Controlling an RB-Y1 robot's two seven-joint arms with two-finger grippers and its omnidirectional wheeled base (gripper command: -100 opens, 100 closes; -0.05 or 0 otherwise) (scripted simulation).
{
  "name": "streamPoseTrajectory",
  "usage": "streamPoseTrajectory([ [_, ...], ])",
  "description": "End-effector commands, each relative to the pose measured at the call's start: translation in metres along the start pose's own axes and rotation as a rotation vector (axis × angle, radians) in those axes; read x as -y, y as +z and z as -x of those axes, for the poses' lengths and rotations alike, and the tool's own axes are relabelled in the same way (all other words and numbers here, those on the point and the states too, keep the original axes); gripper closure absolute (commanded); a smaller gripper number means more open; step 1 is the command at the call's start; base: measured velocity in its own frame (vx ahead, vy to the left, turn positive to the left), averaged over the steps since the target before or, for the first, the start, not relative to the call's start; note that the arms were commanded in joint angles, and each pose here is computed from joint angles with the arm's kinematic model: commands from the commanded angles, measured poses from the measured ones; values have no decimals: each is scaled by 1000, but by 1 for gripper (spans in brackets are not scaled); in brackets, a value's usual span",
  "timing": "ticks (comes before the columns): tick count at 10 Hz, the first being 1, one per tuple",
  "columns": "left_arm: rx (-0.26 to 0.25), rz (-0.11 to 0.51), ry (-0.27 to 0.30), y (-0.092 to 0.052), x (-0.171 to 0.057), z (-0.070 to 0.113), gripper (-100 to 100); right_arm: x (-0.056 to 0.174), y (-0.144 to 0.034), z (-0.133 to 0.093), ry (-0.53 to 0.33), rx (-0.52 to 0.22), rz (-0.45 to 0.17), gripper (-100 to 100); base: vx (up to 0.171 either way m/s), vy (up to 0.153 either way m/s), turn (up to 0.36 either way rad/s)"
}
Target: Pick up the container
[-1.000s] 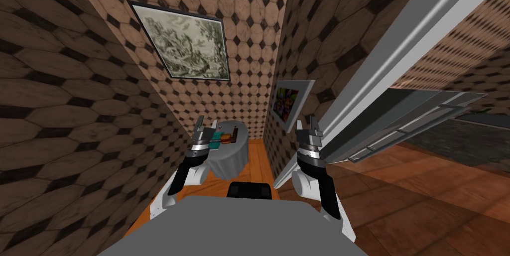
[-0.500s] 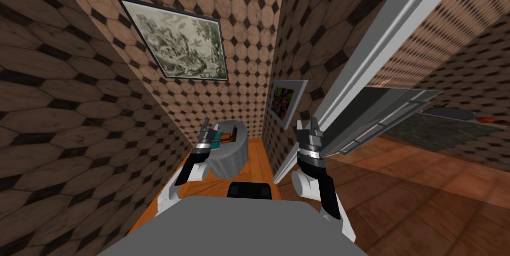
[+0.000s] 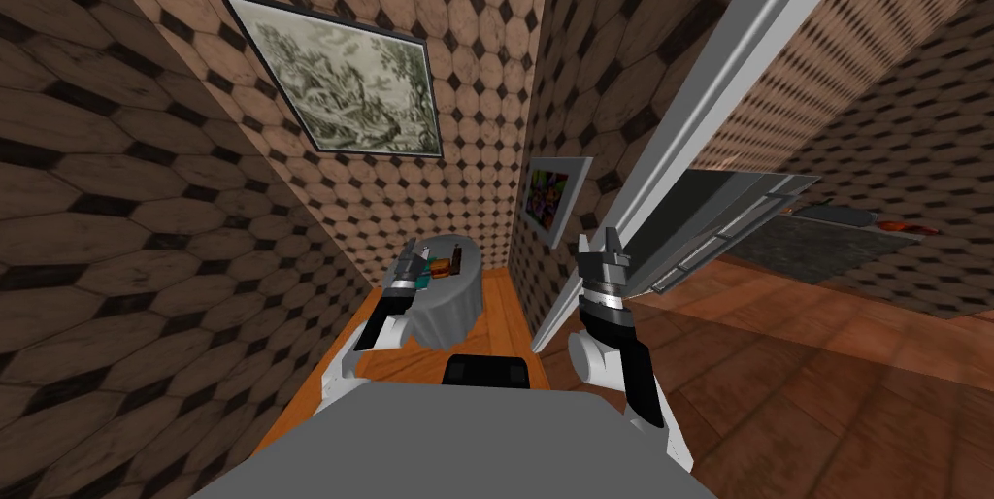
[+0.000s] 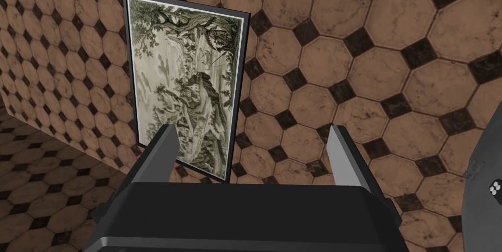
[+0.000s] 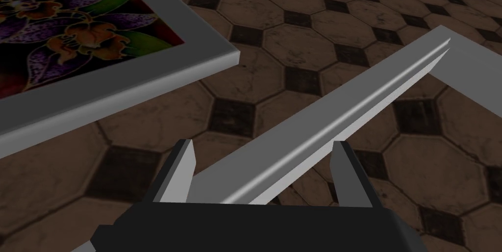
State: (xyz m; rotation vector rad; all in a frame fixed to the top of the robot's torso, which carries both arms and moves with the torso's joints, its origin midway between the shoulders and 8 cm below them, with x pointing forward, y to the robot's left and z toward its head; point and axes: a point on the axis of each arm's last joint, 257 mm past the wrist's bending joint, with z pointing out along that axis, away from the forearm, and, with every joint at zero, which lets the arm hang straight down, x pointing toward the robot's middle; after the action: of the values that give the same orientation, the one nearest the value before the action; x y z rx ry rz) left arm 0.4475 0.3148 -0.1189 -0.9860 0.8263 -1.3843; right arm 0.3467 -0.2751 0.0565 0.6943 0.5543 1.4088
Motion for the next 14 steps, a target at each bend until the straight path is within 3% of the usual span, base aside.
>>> streamPoseTrajectory([
  [1, 16, 64, 1, 3, -24, 10, -100, 0, 0, 0, 0, 0, 0, 0, -45, 69, -102],
  [7, 52, 260, -7, -5, -107, 21, -100, 0, 0, 0, 0, 0, 0, 0, -22, 48, -44],
  [9, 56, 304, -11, -7, -125, 21, -100, 0, 0, 0, 0, 0, 0, 0, -3, 49, -28],
  [13, 55, 472, -28, -18, -190, 7, -100, 0, 0, 0, 0, 0, 0, 0, 13, 63, -12],
  [14, 55, 472, -28, -18, -190, 7, -100, 0, 0, 0, 0, 0, 0, 0, 20, 46, 3],
])
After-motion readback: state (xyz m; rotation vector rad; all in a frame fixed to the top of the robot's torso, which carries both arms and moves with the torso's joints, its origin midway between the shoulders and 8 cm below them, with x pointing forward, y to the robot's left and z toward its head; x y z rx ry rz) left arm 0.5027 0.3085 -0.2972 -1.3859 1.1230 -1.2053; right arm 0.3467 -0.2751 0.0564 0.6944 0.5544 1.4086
